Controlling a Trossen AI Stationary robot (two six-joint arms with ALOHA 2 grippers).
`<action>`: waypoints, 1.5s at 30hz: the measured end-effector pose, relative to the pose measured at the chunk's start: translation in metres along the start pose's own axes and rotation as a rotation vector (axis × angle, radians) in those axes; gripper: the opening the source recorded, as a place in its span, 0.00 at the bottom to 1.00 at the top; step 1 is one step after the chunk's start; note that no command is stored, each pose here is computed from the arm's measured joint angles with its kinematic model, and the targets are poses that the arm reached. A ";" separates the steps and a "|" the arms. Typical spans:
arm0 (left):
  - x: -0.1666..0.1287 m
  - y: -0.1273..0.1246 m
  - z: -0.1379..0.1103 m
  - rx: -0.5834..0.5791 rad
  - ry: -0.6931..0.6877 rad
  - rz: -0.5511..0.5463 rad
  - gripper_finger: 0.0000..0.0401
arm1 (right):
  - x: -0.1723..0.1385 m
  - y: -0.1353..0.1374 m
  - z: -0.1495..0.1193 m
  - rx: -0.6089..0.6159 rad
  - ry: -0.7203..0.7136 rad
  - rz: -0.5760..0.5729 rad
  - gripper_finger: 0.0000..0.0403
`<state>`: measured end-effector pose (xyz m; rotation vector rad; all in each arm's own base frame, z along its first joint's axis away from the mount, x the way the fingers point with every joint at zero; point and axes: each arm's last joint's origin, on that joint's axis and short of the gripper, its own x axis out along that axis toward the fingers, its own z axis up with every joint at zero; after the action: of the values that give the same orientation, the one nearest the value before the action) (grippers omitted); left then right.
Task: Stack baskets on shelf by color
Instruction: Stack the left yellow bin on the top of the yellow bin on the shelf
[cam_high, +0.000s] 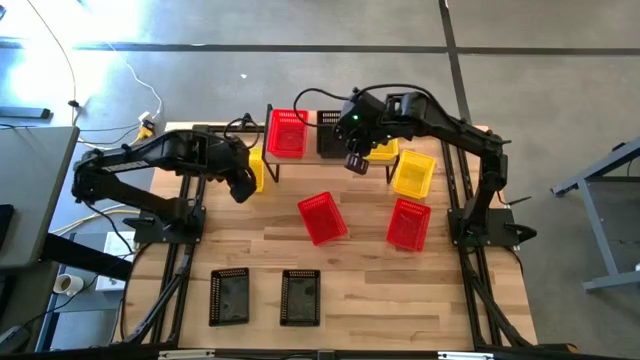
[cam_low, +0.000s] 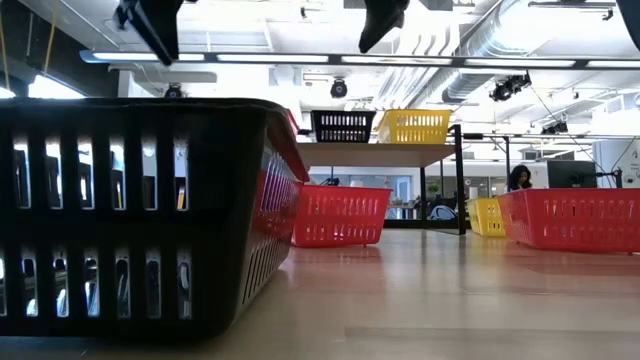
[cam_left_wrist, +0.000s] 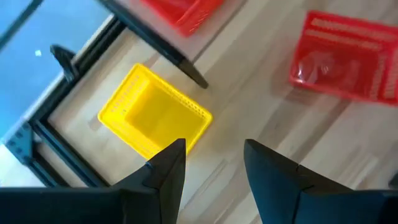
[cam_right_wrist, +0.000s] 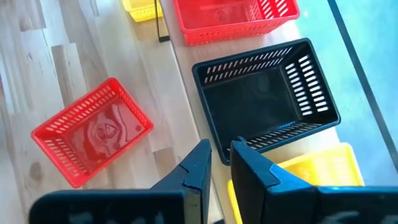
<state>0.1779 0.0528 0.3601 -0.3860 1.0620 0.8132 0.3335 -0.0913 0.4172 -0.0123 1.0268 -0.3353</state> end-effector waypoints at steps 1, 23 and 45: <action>0.005 0.002 -0.003 -0.021 0.006 -0.002 0.38 | 0.000 0.000 0.000 -0.011 0.000 0.000 0.11; 0.101 -0.008 -0.051 0.322 0.051 0.003 0.38 | 0.000 -0.001 0.000 -0.109 -0.002 -0.003 0.11; 0.153 -0.025 -0.069 0.566 0.118 0.096 0.38 | 0.000 -0.001 -0.001 -0.154 0.012 -0.002 0.11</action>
<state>0.1908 0.0531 0.1912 0.0994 1.3735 0.5451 0.3324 -0.0921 0.4165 -0.1504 1.0628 -0.2576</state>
